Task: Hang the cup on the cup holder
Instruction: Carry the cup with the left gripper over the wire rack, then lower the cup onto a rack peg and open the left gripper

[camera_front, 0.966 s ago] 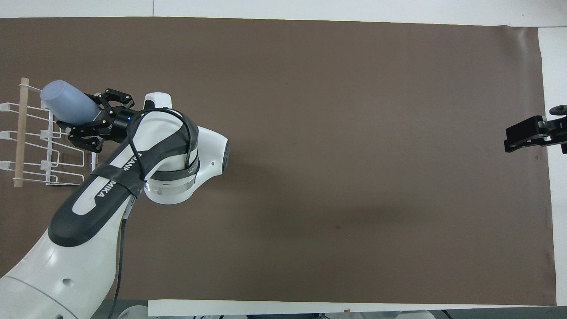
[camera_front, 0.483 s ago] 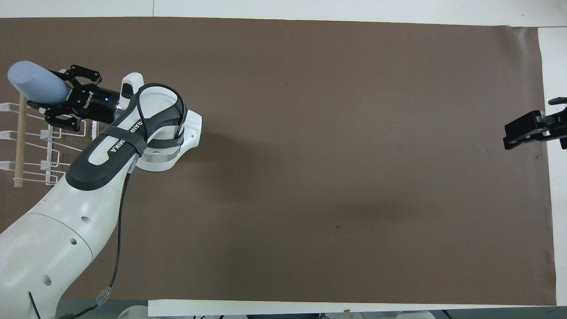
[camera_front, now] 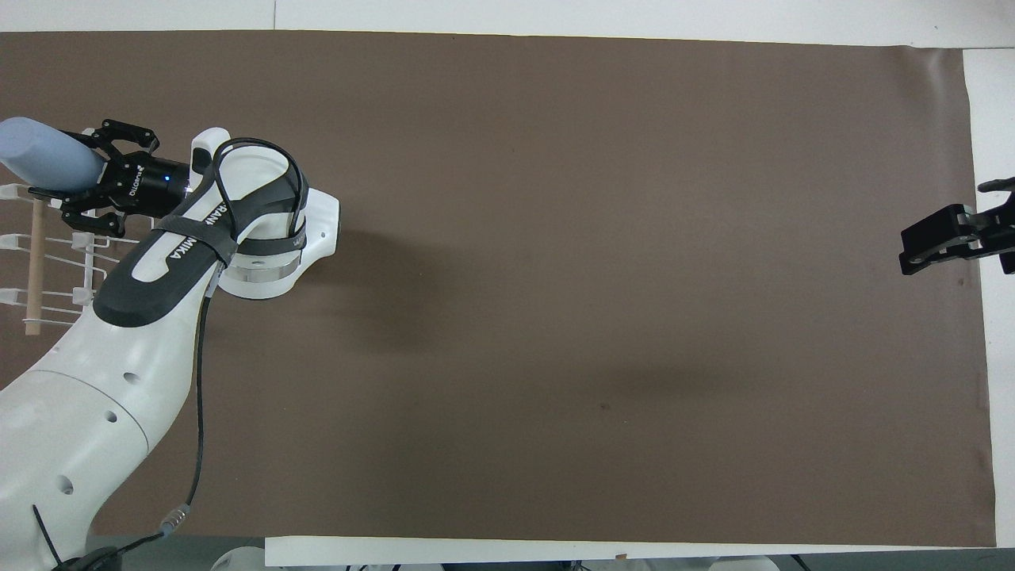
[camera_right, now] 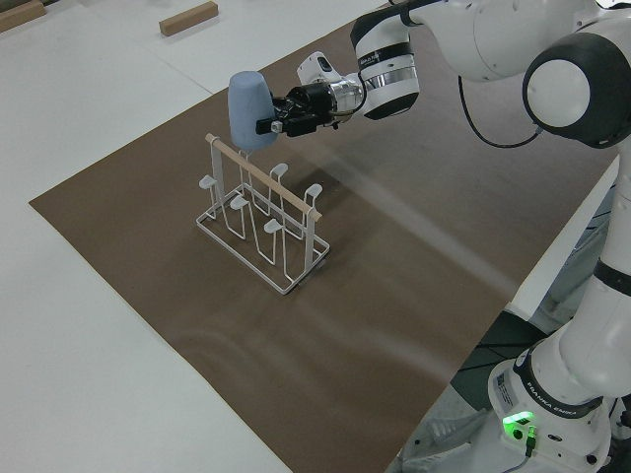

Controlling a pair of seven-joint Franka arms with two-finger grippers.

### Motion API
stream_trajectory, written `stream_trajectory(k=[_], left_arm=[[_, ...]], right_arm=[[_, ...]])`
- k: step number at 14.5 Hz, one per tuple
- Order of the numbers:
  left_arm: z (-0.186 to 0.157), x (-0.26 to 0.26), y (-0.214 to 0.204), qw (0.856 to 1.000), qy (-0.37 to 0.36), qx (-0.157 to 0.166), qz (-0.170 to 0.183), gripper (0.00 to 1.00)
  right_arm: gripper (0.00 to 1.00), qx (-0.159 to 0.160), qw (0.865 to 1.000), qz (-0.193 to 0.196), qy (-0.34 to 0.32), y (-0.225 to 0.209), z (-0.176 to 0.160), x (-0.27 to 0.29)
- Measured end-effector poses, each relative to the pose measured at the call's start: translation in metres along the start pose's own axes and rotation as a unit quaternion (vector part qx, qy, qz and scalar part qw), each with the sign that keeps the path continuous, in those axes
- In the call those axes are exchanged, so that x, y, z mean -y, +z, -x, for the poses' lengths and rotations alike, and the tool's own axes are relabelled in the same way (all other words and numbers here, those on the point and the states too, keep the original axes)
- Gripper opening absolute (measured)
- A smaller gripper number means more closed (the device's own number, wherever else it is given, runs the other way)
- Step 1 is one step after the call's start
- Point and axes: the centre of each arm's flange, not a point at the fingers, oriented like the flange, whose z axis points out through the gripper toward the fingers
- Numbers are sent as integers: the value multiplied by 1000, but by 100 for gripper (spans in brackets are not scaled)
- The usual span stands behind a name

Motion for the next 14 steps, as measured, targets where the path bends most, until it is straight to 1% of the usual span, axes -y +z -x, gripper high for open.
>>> stream_trajectory(k=[5,8,10,12,14], left_arm=[[9,3,-6,999,3,35,-10,82],[11,1,-8,999,3,49,-4,82],[5,-6,-11,998,-7,60,10,99],[-6,-13,-12,997,-19,70,18,100],[-14,-16,-11,997,-27,72,18,100]], right_arm=[[100,0,1000,0,5,0,0,-6],[100,1,1000,-1,4,1,0,-7],[100,1,1000,0,1,1,0,-4],[100,1,1000,0,-1,1,0,-1],[100,1,1000,0,-1,1,0,-2]])
